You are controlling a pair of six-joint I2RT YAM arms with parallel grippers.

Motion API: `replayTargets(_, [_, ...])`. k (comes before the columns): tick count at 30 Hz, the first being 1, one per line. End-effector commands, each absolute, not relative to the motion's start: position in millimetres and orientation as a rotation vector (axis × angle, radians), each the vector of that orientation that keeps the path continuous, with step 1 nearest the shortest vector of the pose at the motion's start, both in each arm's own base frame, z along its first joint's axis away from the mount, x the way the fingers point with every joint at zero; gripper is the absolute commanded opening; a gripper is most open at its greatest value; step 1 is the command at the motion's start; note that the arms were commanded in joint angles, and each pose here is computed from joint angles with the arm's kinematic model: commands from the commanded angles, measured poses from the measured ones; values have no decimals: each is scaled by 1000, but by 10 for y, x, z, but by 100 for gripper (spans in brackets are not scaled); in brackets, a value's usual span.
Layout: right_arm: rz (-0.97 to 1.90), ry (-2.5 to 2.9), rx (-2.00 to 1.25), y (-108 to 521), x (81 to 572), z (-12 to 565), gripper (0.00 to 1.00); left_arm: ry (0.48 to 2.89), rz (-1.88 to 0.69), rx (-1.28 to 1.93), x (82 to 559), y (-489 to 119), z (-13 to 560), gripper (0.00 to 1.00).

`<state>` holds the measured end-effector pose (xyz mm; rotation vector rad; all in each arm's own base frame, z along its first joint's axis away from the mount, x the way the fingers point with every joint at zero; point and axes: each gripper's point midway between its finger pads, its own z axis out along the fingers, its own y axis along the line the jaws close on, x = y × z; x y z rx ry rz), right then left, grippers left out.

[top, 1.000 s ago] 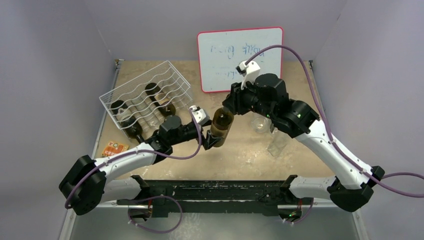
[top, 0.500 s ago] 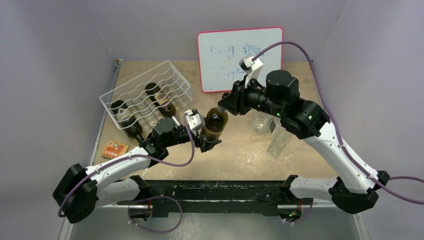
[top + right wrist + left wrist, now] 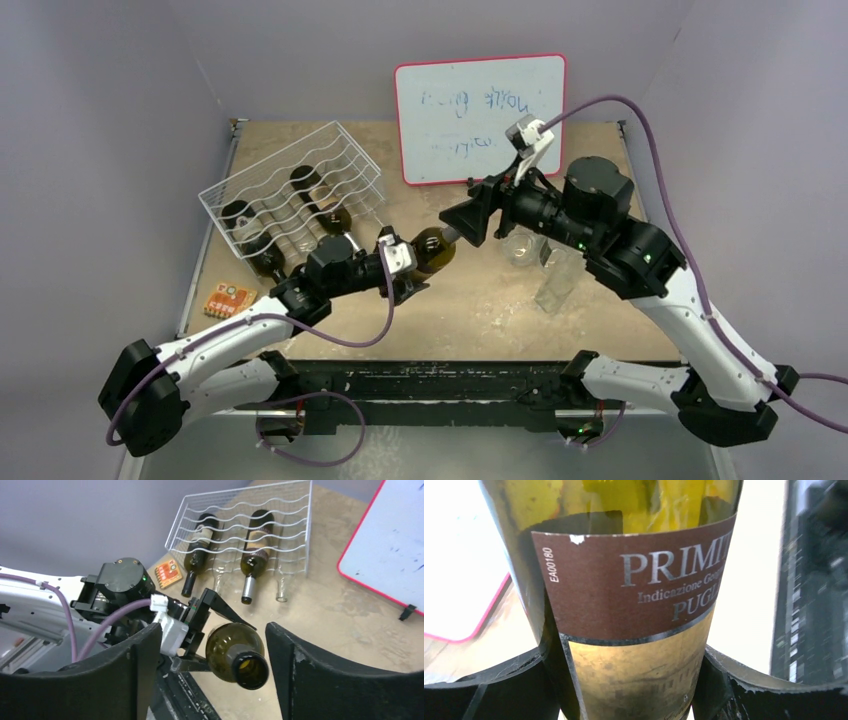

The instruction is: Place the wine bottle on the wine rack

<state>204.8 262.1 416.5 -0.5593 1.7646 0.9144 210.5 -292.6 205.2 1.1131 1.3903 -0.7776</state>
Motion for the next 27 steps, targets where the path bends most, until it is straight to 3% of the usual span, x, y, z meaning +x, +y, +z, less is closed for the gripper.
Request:
replayTargets(1, [855,1661,-470,2414,2096,4373,82,1298,-360,1198,2466,-2618,2254,0])
replayTargets(15, [602,2056,-683,2456,2255,3231,84,1235,60,1345,2642,-2156,2168,0])
replayTargets(27, [770,2219,-925,2798,2012,2560,82,1139,297,1427,2668,-1890,2136,0])
